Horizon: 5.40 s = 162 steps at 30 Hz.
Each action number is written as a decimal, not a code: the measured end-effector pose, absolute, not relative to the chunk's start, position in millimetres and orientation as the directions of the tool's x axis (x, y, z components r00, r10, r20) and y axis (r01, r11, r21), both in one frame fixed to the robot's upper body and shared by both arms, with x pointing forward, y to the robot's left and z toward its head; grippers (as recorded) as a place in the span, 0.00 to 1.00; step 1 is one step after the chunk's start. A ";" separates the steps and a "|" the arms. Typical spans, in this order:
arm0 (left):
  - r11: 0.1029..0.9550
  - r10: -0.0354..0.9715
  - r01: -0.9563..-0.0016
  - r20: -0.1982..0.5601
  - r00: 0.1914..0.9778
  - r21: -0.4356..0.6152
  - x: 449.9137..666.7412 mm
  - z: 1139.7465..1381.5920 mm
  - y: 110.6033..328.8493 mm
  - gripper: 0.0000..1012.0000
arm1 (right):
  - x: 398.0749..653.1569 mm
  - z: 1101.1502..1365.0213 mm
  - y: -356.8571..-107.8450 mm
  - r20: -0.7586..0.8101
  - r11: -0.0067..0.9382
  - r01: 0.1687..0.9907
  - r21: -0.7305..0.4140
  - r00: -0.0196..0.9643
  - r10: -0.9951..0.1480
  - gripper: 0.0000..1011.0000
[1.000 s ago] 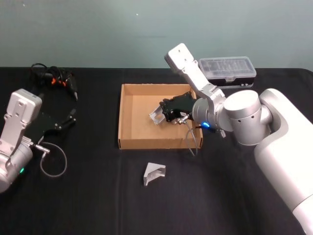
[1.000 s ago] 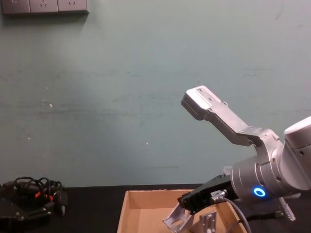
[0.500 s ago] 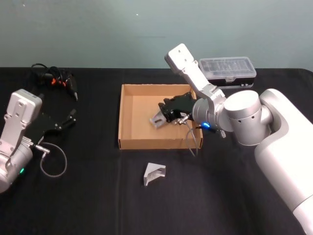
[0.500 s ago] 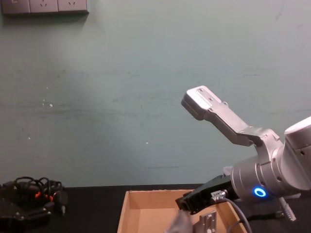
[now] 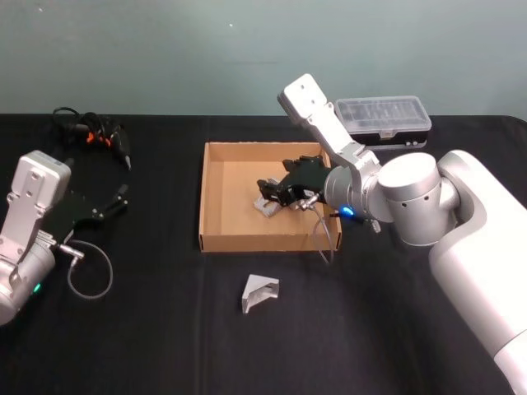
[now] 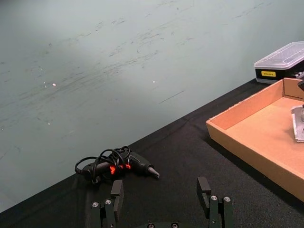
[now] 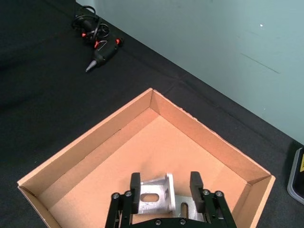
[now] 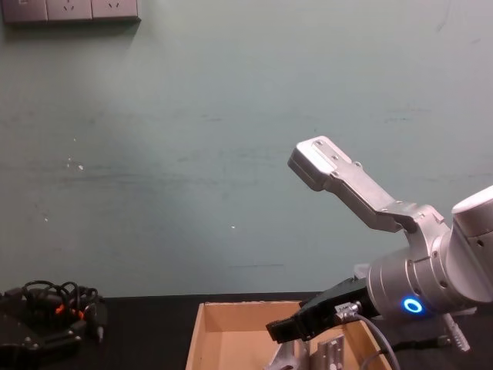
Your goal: Use one hand to pick up the angle iron from the table and place it into the box.
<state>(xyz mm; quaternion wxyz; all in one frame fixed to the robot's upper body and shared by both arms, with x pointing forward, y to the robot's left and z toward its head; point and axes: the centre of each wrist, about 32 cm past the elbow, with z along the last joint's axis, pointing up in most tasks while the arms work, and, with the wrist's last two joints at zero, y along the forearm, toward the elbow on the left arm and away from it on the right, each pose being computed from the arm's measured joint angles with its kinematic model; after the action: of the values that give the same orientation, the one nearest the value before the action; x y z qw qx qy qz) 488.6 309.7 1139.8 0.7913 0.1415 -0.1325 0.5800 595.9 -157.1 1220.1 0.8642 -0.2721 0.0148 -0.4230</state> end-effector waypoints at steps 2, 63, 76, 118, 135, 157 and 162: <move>0.287 0.880 -0.955 0.374 0.292 0.070 488.6 1139.8 309.7 1.00 | 595.9 1220.1 -157.1 0.205 0.494 0.723 -0.483 0.642 -0.739 0.67; 0.287 0.880 -0.955 0.374 0.292 0.070 488.6 1139.8 309.7 1.00 | 499.5 1237.1 -212.0 0.173 0.682 0.532 -0.502 0.834 -0.524 0.99; 0.287 0.880 -0.955 0.374 0.292 0.070 488.6 1139.8 309.7 1.00 | 500.8 1234.6 -206.5 0.193 0.669 0.427 -0.608 0.897 -0.397 0.99; 0.287 0.880 -0.955 0.374 0.292 0.070 488.6 1139.8 309.7 1.00 | 525.0 1219.8 -184.0 0.158 0.638 0.394 -0.662 0.905 -0.395 0.99; 0.287 0.880 -0.955 0.374 0.292 0.070 488.6 1139.8 309.7 1.00 | 528.9 1216.3 -179.9 0.155 0.635 0.400 -0.661 0.901 -0.405 0.98; 0.287 0.880 -0.955 0.374 0.292 0.070 488.6 1139.8 309.7 1.00 | 528.4 1216.4 -180.3 0.155 0.636 0.399 -0.661 0.901 -0.405 0.37; 0.287 0.880 -0.955 0.374 0.292 0.070 488.6 1139.8 309.7 1.00 | 528.4 1216.5 -180.2 0.155 0.636 0.399 -0.660 0.901 -0.405 0.23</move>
<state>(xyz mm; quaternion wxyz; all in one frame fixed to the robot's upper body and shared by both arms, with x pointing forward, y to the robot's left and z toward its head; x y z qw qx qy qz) 488.6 309.7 1139.8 0.7913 0.1415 -0.1324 0.5799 528.4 -180.2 1216.5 0.9045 -0.3641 0.0039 -0.2221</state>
